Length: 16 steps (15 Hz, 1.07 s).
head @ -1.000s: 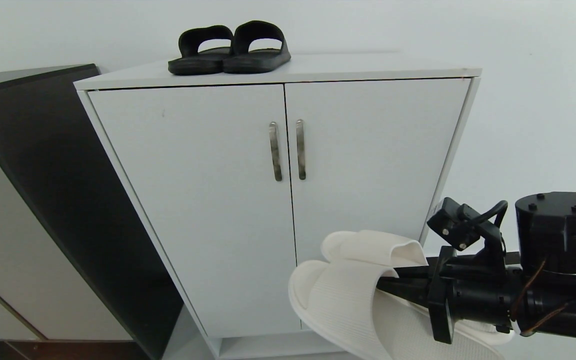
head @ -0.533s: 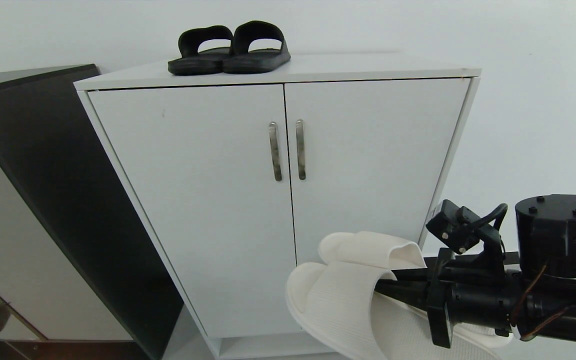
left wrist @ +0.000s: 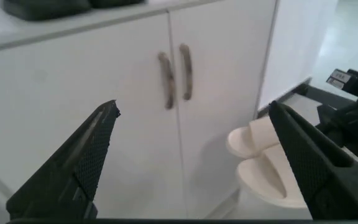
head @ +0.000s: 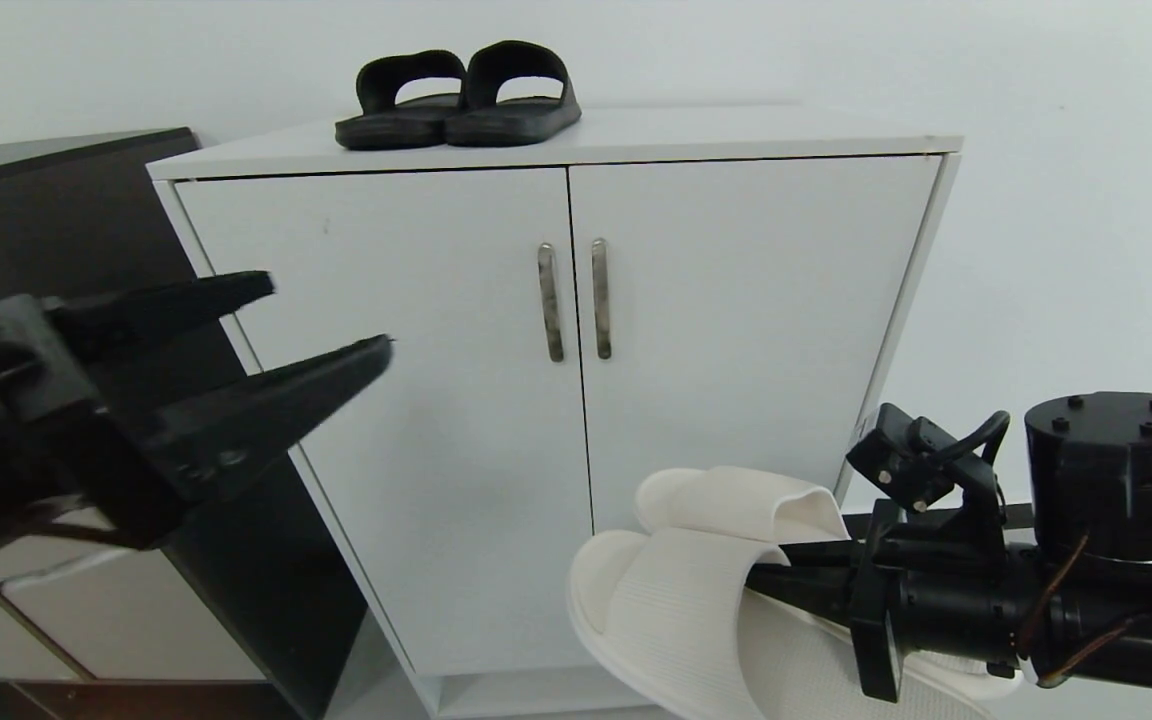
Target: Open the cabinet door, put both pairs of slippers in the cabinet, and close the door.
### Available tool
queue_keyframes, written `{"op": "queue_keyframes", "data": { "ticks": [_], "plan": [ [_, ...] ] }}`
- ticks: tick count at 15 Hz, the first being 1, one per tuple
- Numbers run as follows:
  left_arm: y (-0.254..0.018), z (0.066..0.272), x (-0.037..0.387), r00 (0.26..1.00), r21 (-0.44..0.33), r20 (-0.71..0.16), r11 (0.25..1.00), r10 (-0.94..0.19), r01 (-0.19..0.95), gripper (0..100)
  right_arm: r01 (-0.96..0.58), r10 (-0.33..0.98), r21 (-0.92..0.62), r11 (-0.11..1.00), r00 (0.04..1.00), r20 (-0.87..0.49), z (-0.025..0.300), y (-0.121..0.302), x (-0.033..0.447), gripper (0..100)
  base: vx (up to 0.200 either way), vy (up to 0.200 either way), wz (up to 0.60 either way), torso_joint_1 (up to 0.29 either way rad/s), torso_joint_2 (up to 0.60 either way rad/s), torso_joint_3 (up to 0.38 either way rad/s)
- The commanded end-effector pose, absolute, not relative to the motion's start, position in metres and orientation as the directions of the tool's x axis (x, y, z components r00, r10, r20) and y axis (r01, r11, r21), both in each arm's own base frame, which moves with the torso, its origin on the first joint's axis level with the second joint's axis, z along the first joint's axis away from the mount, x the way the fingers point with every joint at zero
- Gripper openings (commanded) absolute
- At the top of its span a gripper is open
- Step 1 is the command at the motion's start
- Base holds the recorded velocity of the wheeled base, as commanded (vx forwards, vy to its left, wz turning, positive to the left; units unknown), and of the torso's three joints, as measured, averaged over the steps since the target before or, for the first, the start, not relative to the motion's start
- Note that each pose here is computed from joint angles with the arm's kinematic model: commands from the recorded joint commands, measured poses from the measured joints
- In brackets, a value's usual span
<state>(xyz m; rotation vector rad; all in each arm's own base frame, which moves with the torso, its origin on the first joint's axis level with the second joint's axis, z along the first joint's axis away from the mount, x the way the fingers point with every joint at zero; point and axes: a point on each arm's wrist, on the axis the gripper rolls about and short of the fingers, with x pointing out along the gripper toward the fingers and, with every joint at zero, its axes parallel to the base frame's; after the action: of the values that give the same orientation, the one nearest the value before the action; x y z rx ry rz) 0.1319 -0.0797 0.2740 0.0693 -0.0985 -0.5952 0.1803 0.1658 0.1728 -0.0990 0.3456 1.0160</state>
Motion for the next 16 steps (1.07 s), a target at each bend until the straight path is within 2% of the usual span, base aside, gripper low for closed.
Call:
{"op": "queue_keyframes", "data": {
  "ticks": [1,4,7,9,10,12,13,14,16],
  "plan": [
    [-0.131,0.26,0.167,0.782,0.087,-0.002,0.779,-0.624,0.621,100,-0.846,0.815,0.079,0.527,0.476,-0.332,0.172,0.166,0.181,0,0.0,0.0,0.0,0.0,0.0,0.0],
    [-0.152,0.259,0.184,0.748,0.061,-0.009,0.746,-0.664,0.663,100,-0.846,0.813,0.082,0.527,0.473,-0.34,0.169,0.167,0.182,0,0.0,0.0,0.0,0.0,0.0,0.0],
    [-0.159,0.274,0.185,0.604,-0.035,-0.004,0.604,-0.797,0.796,100,-0.849,0.815,0.083,0.522,0.468,-0.342,0.169,0.168,0.181,0,0.0,0.0,0.0,0.0,0.0,0.0],
    [-0.162,0.286,0.186,0.469,-0.139,-0.048,0.471,-0.882,0.871,100,-0.851,0.815,0.072,0.52,0.47,-0.34,0.169,0.168,0.181,0,0.0,0.0,0.0,0.0,0.0,0.0],
    [-0.16,0.292,0.189,0.426,-0.19,-0.057,0.429,-0.903,0.883,100,-0.852,0.814,0.066,0.519,0.468,-0.345,0.168,0.168,0.18,0,0.0,0.0,0.0,0.0,0.0,0.0],
    [-0.154,0.294,0.203,0.408,-0.232,-0.063,0.411,-0.911,0.882,100,-0.852,0.813,0.064,0.52,0.47,-0.345,0.168,0.167,0.18,0,0.0,0.0,0.0,0.0,0.0,0.0],
    [-0.154,0.294,0.204,0.409,-0.232,-0.063,0.412,-0.91,0.881,100,-0.853,0.813,0.065,0.518,0.468,-0.346,0.168,0.167,0.18,0,0.0,0.0,0.0,0.0,0.0,0.0],
    [-0.154,0.296,0.216,0.408,-0.277,-0.06,0.408,-0.911,0.87,100,-0.853,0.814,0.065,0.517,0.467,-0.346,0.168,0.167,0.18,0,0.0,0.0,0.0,0.0,0.0,0.0],
    [-0.16,0.296,0.227,0.421,-0.295,-0.062,0.42,-0.905,0.858,100,-0.853,0.813,0.067,0.517,0.466,-0.35,0.167,0.168,0.18,0,0.0,0.0,0.0,0.0,0.0,0.0]
  ]
}}
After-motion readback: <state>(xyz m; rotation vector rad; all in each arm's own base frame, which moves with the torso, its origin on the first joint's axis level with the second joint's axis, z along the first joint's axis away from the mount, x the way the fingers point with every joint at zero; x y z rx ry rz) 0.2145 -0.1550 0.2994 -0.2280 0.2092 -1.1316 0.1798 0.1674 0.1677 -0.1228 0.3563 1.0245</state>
